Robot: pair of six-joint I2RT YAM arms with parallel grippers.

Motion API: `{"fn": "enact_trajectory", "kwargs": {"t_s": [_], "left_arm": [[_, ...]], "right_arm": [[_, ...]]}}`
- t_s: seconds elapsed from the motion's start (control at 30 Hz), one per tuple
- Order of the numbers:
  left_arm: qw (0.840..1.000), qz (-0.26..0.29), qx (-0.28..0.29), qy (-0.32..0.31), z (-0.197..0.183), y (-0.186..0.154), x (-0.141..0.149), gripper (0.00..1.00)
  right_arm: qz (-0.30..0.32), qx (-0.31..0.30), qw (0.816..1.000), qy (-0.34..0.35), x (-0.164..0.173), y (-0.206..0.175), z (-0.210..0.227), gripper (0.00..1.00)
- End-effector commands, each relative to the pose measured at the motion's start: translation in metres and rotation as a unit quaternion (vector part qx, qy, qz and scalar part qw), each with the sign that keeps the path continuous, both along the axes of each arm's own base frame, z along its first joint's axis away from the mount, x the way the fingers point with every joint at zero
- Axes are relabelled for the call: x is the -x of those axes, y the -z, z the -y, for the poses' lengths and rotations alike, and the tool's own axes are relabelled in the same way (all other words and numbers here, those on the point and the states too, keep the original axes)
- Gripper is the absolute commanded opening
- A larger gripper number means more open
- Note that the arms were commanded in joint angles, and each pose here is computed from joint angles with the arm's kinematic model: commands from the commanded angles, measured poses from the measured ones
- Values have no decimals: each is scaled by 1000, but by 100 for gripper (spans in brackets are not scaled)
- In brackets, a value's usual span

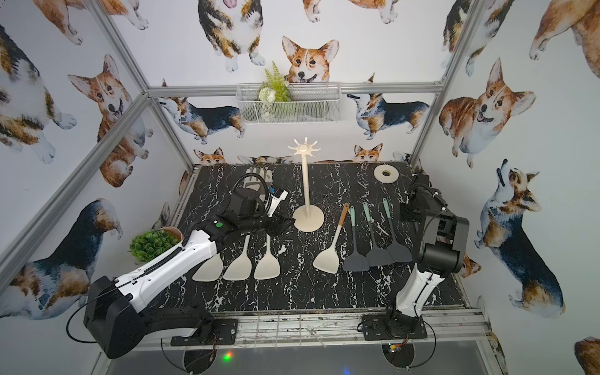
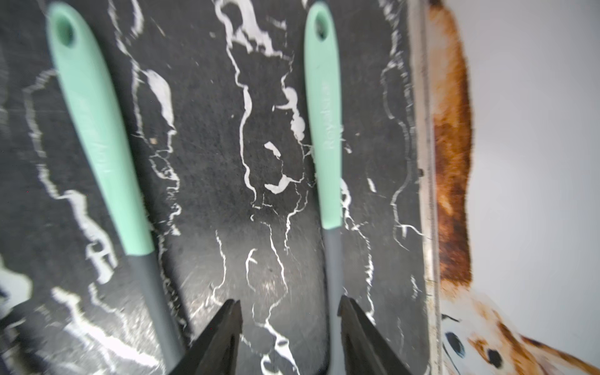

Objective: Take the spatula off the kitchen utensil rack
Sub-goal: Place the spatula at the center of the board, then reset both arms

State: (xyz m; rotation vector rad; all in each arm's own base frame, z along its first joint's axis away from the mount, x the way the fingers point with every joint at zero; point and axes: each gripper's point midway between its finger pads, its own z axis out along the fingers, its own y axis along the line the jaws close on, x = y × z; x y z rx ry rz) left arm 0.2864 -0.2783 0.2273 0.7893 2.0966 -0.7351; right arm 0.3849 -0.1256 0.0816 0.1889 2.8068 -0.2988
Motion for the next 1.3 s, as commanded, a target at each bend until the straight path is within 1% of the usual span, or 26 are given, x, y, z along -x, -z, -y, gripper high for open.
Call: {"fn": "enact_trajectory", "kwargs": {"t_s": [0.0, 0.07, 0.1, 0.13, 0.17, 0.23, 0.3, 0.33, 0.37, 0.43, 0.5, 0.53, 0.57, 0.6, 0.67, 0.73, 0.77, 0.8, 0.93, 1.0, 1.07, 1.1, 1.17, 1.2, 1.23, 1.27], "left_arm": [[1000, 21, -9, -14, -7, -3, -7, 59], [999, 24, -17, -29, -13, -2, -12, 62], [999, 26, -23, -41, -18, -1, -16, 64], [998, 28, -30, -56, -24, 0, -21, 64], [996, 31, -36, -72, -31, 0, -25, 65], [990, 41, -53, -122, -54, -1, -38, 69], [981, 52, -62, -177, -79, -5, -49, 75], [973, 58, -64, -213, -96, -7, -56, 79], [963, 64, -65, -254, -115, -8, -63, 84], [945, 69, -62, -313, -145, -8, -70, 90], [936, 69, -62, -341, -161, -6, -74, 93], [929, 71, -63, -357, -169, -4, -77, 94], [924, 71, -68, -370, -176, -2, -78, 95], [918, 74, -77, -382, -184, 2, -81, 97], [913, 84, -98, -388, -191, 10, -83, 100], [914, 90, -113, -378, -191, 17, -85, 100], [917, 88, -127, -369, -191, 29, -82, 100], [917, 94, -136, -364, -192, 38, -81, 100], [905, 117, -157, -376, -202, 54, -81, 100], [900, 120, -176, -379, -208, 60, -79, 100], [892, 125, -204, -385, -216, 68, -78, 100], [886, 124, -220, -390, -221, 74, -78, 100], [874, 117, -241, -405, -232, 83, -78, 100], [866, 110, -251, -418, -239, 88, -78, 100], [863, 102, -255, -425, -244, 95, -80, 100], [863, 99, -253, -426, -245, 98, -81, 100]], "right_arm": [[48, -13, 999, 11, 0, -34, -12, 55], [94, -20, 995, 10, 2, -56, -22, 57], [118, -23, 993, 6, 4, -66, -29, 68], [133, -26, 991, 4, 4, -72, -33, 87], [152, -29, 988, -2, 7, -79, -39, 100], [201, -35, 979, -22, 12, -98, -58, 100], [244, -59, 967, -38, 15, -112, -75, 100], [258, -68, 963, -40, 15, -116, -80, 100], [287, -88, 953, -40, 15, -124, -89, 100], [339, -114, 933, -40, 15, -134, -102, 100], [373, -122, 919, -45, 12, -137, -112, 100], [402, -118, 906, -55, 14, -144, -120, 100], [411, -116, 902, -66, 13, -143, -128, 100], [413, -113, 901, -76, 13, -139, -135, 100], [411, -104, 900, -100, 10, -131, -150, 100], [405, -104, 900, -120, 8, -121, -163, 100], [400, -107, 900, -134, 5, -110, -173, 100], [402, -108, 899, -138, 4, -107, -176, 100], [413, -105, 890, -159, 0, -92, -186, 100], [406, -96, 894, -164, 0, -84, -185, 100], [393, -76, 903, -156, 2, -79, -178, 100], [387, -64, 908, -147, 3, -76, -172, 100], [368, -28, 924, -99, 17, -66, -150, 100], [368, -23, 924, -100, 20, -63, -148, 100], [375, -18, 921, -107, 23, -59, -148, 100], [395, -16, 912, -114, 23, -57, -149, 99]]}}
